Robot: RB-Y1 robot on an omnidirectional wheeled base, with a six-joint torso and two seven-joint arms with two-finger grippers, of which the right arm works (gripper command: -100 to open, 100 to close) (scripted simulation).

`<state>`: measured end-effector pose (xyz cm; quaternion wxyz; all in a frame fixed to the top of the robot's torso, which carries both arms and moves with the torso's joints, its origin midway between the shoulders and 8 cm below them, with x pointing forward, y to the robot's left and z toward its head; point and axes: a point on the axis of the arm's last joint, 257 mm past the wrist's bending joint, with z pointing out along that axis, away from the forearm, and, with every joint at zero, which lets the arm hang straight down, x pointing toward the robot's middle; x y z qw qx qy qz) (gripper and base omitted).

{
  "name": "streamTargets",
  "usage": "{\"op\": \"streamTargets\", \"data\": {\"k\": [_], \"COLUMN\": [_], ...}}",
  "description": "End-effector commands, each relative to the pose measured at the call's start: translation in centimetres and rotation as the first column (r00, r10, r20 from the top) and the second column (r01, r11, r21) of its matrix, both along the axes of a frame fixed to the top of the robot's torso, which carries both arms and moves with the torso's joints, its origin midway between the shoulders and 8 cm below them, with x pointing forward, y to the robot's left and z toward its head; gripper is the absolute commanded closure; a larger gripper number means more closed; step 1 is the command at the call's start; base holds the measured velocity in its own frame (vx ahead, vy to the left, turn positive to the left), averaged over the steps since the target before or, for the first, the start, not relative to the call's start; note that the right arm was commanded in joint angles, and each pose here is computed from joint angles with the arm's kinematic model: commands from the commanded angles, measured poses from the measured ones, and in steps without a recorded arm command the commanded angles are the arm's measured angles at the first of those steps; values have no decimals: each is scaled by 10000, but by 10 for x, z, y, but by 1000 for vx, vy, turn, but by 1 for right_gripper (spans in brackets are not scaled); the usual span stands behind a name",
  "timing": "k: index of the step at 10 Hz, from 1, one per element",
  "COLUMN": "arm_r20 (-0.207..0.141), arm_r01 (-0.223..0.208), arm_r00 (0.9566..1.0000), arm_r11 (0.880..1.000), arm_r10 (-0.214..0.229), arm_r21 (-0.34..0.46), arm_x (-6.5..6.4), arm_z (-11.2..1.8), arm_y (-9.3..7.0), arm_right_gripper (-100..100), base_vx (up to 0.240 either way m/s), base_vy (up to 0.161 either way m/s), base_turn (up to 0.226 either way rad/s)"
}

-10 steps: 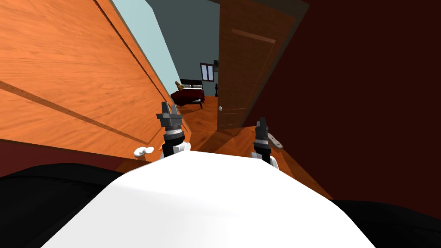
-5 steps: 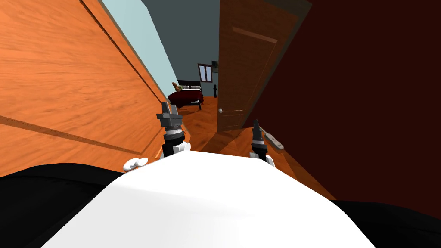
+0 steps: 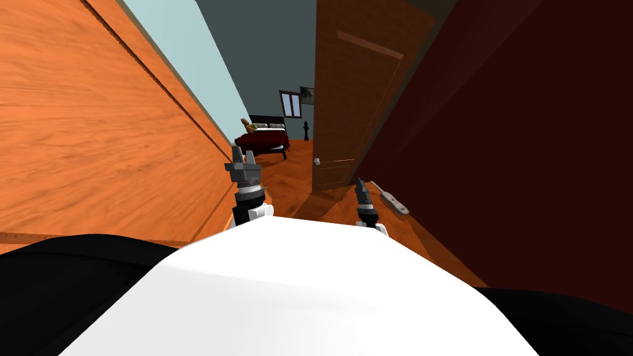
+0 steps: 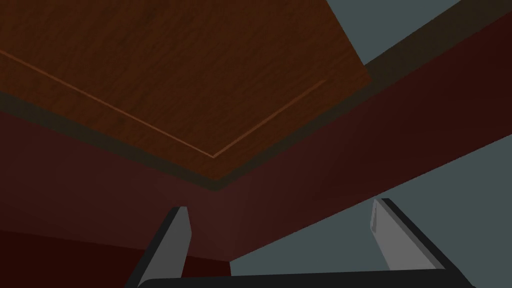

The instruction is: Pull the door open

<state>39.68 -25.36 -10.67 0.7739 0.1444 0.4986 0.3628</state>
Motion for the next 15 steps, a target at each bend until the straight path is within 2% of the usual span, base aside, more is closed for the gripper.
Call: {"op": "streamTargets", "data": {"k": [1,2,5,6,8,9,10,11,13,14,15], "arm_r20": [-124,-235,-397,-503,-607,-710,-760,-859,-958,-1056,-1102], "arm_r01": [45,56,39,9,-40,-107,-144,-230,-332,-449,-508], "arm_r00": [9999,9997,9992,9987,9981,9974,9971,9963,9954,9944,9939], "arm_r11": [9987,9955,9873,9797,9703,9593,9534,9406,9264,9110,9033], "arm_r10": [-52,-78,-103,-112,-110,-97,-89,-65,-30,15,39], "arm_r21": [-514,-946,-1586,-2006,-2418,-2821,-3012,-3387,-3750,-4100,-4260], "arm_x": [0,1,1,1,1,0,0,-1,-3,-5,-6], "arm_z": [-12,-23,-41,-53,-65,-77,-83,-95,-107,-120,-126], "arm_y": [2,6,11,15,19,23,25,30,34,39,41], "arm_right_gripper": [-100,-100,-100,-100,-100,-100,-100,-100,-100,-100,-100], "base_vx": [156,133,106,107,111,121,126,145,127,128,131], "base_vy": [148,119,78,106,100,105,107,102,85,111,110], "base_turn": [-66,-89,-47,-99,-53,-84,-75,-80,-69,-77,-78]}}
